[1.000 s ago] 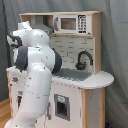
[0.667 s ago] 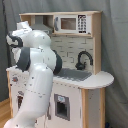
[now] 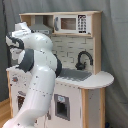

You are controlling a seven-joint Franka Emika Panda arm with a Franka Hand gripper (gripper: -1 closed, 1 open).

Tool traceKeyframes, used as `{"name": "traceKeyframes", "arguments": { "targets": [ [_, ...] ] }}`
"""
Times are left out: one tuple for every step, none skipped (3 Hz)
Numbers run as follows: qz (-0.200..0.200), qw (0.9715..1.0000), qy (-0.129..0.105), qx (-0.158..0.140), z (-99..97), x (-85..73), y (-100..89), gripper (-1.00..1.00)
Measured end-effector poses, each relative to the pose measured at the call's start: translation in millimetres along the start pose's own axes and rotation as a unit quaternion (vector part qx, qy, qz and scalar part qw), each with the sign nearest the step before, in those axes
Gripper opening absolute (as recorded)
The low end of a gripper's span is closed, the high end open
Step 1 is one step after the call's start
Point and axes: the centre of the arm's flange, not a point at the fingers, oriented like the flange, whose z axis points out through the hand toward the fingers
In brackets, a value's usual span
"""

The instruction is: Play with the kitchen

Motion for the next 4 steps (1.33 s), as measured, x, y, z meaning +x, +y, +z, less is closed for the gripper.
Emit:
{"name": "traceKeyframes", "arguments": {
  "targets": [
    [-0.009, 1.0000, -0.001, 0.004, 4.5, 5.2, -12.7, -1.00],
    [-0.018, 0.9998, -0.002, 0.007, 5.3, 5.6, -28.1, -1.00],
    [-0.036, 0.9993, -0.004, 0.012, 19.0, 1.3, -51.1, -1.00],
    [-0.038, 0.9990, 0.002, 0.021, 25.7, 8.0, -64.8, -1.00]
  ]
}}
